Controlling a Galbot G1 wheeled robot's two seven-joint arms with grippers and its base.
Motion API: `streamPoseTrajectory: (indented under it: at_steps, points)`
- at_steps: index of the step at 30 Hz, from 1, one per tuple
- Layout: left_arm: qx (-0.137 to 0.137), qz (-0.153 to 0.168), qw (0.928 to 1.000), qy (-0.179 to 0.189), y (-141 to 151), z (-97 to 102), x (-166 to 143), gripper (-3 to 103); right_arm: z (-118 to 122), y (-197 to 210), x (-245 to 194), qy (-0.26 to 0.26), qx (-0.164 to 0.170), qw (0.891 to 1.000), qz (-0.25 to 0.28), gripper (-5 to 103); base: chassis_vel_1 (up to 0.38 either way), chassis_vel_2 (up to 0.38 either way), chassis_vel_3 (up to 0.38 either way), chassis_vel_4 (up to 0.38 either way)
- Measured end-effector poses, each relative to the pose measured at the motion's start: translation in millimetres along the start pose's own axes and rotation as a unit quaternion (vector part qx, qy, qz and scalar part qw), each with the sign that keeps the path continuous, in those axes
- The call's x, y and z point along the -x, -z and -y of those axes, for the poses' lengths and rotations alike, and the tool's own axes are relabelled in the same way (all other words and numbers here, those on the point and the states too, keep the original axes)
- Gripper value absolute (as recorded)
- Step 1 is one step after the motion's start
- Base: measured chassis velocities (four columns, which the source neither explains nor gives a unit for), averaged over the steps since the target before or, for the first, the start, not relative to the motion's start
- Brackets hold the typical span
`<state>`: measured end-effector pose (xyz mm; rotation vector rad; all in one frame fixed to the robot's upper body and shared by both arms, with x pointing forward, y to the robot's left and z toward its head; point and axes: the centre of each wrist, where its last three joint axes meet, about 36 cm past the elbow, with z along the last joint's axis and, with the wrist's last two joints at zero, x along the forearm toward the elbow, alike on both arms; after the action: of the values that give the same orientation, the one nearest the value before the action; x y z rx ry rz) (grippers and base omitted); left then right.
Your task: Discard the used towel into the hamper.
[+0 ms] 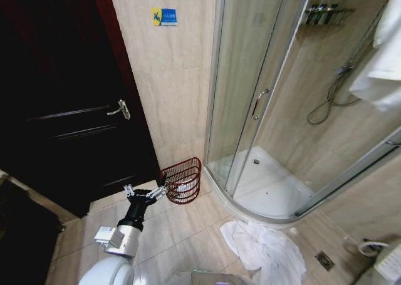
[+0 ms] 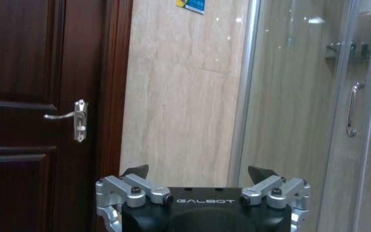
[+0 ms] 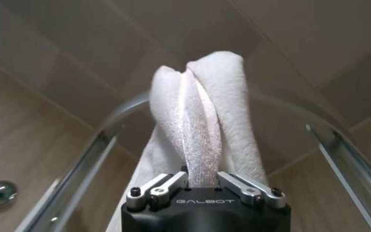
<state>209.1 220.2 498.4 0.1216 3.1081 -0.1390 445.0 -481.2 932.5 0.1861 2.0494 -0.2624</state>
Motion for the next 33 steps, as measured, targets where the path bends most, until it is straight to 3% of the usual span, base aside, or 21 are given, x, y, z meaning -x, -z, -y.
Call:
streamPoseTrajectory:
  at_steps: [3,14,24,27,33]
  points:
    - [0.000,0.000,1.0000,0.000,0.0,0.0,0.0,100,-6.8,-7.1,-31.6,0.022,-0.008,1.000,-0.007,4,0.000,0.000,0.000,0.000]
    - [0.000,0.000,1.0000,0.000,0.0,0.0,0.0,100,-23.9,-9.8,-68.1,0.044,0.003,0.999,-0.010,4,0.000,0.000,0.000,0.000]
    - [0.000,0.000,1.0000,0.000,0.0,0.0,0.0,100,-36.7,-37.4,-170.9,0.045,0.018,0.996,-0.070,4,0.000,0.000,0.000,0.000]
    - [0.000,0.000,1.0000,0.000,0.0,0.0,0.0,100,-51.1,-51.7,-223.3,0.049,0.021,0.994,-0.099,4,0.000,0.000,0.000,0.000]
    - [0.000,0.000,1.0000,0.000,0.0,0.0,0.0,100,-73.6,-60.1,-267.8,0.027,0.030,0.994,-0.106,4,0.000,0.000,0.000,0.000]
